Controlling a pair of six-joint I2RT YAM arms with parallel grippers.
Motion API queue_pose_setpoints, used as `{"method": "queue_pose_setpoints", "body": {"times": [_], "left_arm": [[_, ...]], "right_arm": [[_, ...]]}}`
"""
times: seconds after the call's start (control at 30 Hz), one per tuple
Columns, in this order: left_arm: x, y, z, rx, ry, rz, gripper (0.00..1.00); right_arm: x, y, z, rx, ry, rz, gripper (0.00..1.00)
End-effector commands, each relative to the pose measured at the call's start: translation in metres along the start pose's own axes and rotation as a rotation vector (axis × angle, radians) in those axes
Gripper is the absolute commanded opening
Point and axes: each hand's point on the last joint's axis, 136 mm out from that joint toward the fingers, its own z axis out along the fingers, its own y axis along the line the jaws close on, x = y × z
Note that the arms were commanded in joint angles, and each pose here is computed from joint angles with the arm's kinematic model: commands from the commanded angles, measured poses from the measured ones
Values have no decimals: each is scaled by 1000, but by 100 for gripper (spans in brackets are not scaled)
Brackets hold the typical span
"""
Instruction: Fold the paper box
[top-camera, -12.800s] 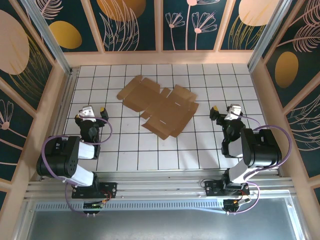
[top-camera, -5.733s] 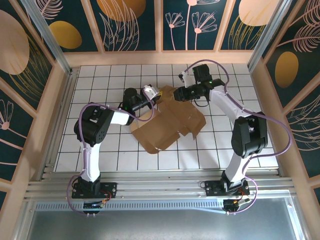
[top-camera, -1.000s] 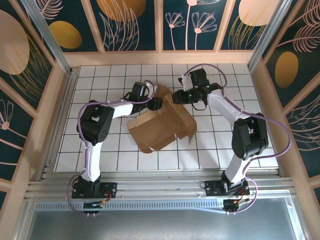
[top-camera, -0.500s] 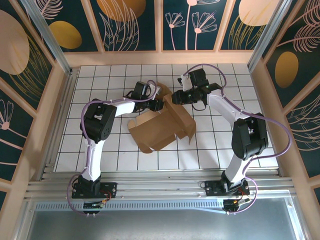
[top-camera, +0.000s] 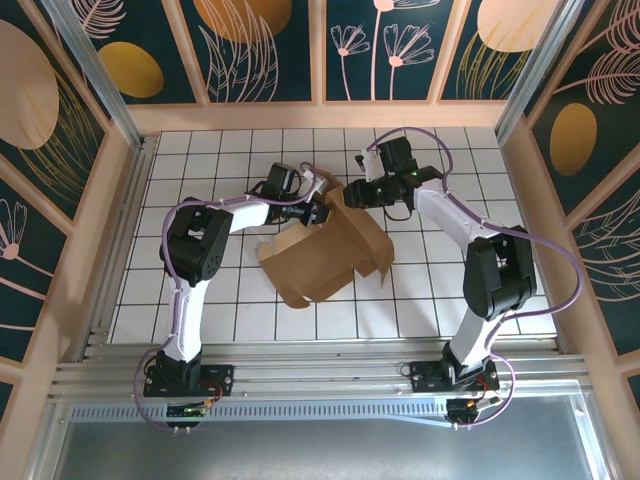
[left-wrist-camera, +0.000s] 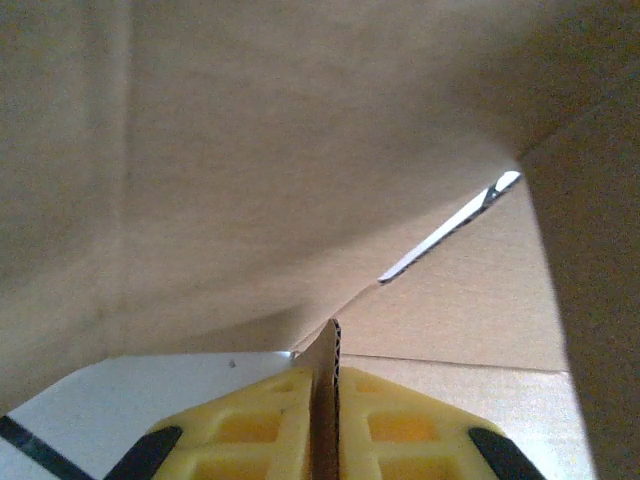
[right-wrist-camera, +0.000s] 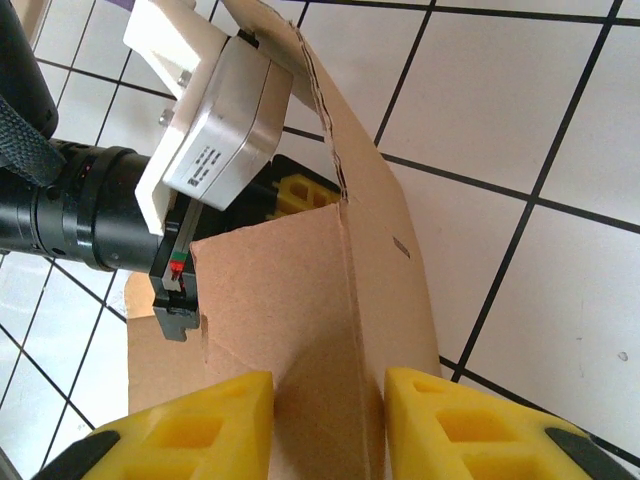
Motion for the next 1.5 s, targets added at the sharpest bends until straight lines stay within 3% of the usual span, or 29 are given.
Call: {"method": "queue_pose_setpoints", "body": {"times": [0.0,0.13,0.33,0.97,1.07,1.23,1.47], "left_arm": [[-27,-22,-6,106,-58,100,14],[-20,-24,-2,131,-47,73,18],[-6,-25,4,142,-31,30,35],[7,-26,-1,120,-71,-74,32],[-5,-29,-11,88,-110,-45,36],[-32,-37,-40,-5,-181,4,55],[-65,-42,-103,-199,-266,54,61]], "right_arm": [[4,2,2,7,-1,10,34],[7,1,3,7,4,11,34],[7,1,6,5,5,15,34],[8,0,5,11,1,14,34],[8,0,4,12,-1,13,34],[7,1,3,11,-1,23,34],[5,4,0,5,3,37,34]]}}
